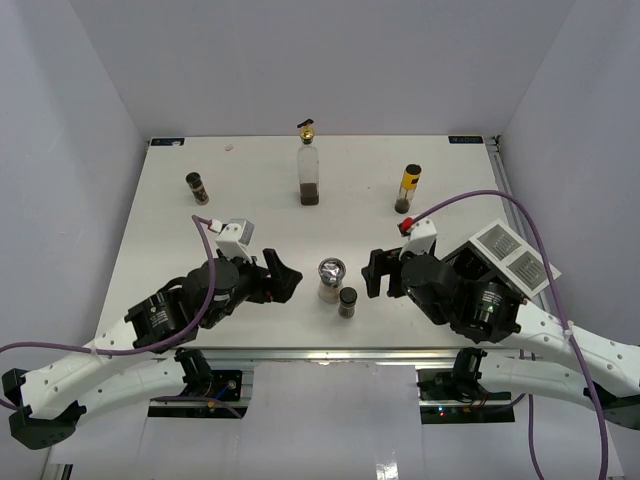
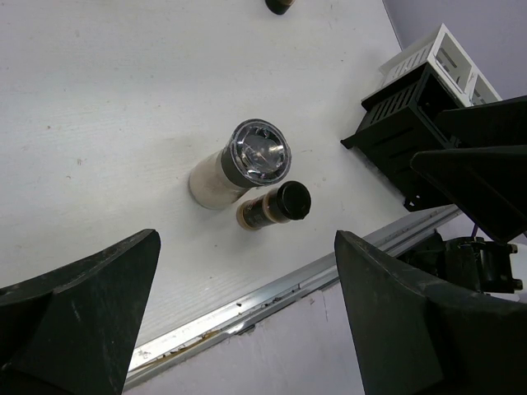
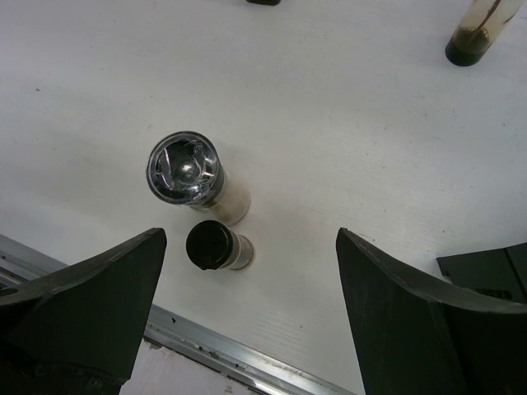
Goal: Organize the condiment bottles
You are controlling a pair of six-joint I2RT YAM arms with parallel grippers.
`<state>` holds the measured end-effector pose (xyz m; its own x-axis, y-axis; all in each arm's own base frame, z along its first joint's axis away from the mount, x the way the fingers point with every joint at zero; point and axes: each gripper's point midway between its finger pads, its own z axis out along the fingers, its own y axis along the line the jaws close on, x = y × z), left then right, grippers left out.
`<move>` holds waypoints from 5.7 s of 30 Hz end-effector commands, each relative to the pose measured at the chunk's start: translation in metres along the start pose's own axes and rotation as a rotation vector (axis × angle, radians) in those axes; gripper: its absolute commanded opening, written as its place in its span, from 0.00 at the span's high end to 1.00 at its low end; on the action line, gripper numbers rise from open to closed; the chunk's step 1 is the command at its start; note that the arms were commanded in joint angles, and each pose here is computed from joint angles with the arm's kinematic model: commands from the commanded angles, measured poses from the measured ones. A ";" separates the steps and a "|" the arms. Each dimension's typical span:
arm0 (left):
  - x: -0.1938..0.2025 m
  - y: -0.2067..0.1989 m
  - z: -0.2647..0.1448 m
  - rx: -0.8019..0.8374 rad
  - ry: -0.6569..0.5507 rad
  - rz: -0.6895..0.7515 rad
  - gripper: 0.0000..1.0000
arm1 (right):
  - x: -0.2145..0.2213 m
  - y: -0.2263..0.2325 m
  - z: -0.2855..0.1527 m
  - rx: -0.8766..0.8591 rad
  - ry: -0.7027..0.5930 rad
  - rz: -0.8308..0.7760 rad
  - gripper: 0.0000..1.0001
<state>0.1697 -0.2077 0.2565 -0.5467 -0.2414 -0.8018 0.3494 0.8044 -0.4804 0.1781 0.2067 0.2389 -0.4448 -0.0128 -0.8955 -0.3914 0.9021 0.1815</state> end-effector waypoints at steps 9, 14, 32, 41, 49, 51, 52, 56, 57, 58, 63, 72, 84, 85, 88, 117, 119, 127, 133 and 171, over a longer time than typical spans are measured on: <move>0.020 0.014 0.001 -0.006 0.018 0.006 0.02 | -0.052 0.007 -0.004 0.014 -0.119 -0.055 0.10; 0.032 0.022 0.010 -0.027 0.031 0.034 0.02 | -0.113 -0.013 -0.001 0.109 -0.274 -0.098 0.10; 0.003 -0.012 0.005 0.092 -0.020 0.053 0.02 | -0.158 -0.166 0.160 0.254 -0.072 -0.029 0.06; 0.013 0.006 0.001 0.050 -0.015 0.055 0.02 | -0.130 -0.195 0.214 0.292 0.026 -0.065 0.04; 0.024 0.010 0.007 0.030 0.025 0.074 0.02 | -0.116 -0.221 0.235 0.384 0.074 -0.134 0.01; 0.027 0.010 0.009 0.032 0.028 0.075 0.02 | -0.112 -0.220 0.243 0.366 0.086 -0.144 0.00; 0.028 0.010 0.011 0.030 0.029 0.077 0.02 | -0.111 -0.221 0.247 0.365 0.091 -0.148 0.02; 0.032 0.010 0.019 0.019 0.044 0.086 0.02 | -0.108 -0.227 0.256 0.375 0.105 -0.165 0.07; 0.034 0.010 0.020 0.017 0.051 0.089 0.02 | -0.107 -0.228 0.257 0.379 0.107 -0.168 0.09; 0.035 0.009 0.022 0.017 0.057 0.091 0.02 | -0.105 -0.230 0.258 0.385 0.110 -0.171 0.10; 0.038 0.007 0.026 0.013 0.073 0.086 0.02 | -0.098 -0.237 0.260 0.410 0.128 -0.171 0.28; 0.031 0.003 0.025 -0.003 0.074 0.070 0.02 | -0.108 -0.243 0.238 0.454 0.105 -0.195 0.87; 0.025 -0.005 0.020 0.016 0.077 0.016 0.02 | -0.222 -0.208 0.109 0.464 -0.151 -0.164 0.92; 0.024 -0.007 0.019 0.020 0.075 0.009 0.02 | -0.229 -0.207 0.095 0.478 -0.168 -0.159 0.92; 0.022 -0.007 0.015 0.029 0.067 -0.009 0.02 | -0.238 -0.215 0.051 0.572 -0.182 -0.152 0.92; 0.029 -0.007 0.001 0.039 0.141 0.011 0.02 | -0.083 -0.338 -0.106 1.117 -0.079 0.255 0.92; 0.029 -0.008 0.002 0.036 0.145 0.016 0.02 | -0.078 -0.339 -0.104 1.101 -0.100 0.274 0.92; 0.035 -0.005 0.006 0.026 0.155 0.014 0.02 | -0.066 -0.346 -0.098 1.097 -0.117 0.307 0.92; 0.032 -0.009 0.007 0.034 0.152 0.008 0.02 | -0.062 -0.347 -0.100 1.108 -0.175 0.314 0.92; -0.020 -0.011 -0.018 0.024 0.009 0.030 0.02 | -0.097 -0.334 -0.079 0.933 -0.188 0.304 0.11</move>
<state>0.1529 -0.2104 0.2514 -0.6127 -0.1808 -0.7694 0.3807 0.7856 -0.4878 0.2717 -0.1415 0.2389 -0.3227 0.2991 -0.8980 0.6371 0.7703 0.0276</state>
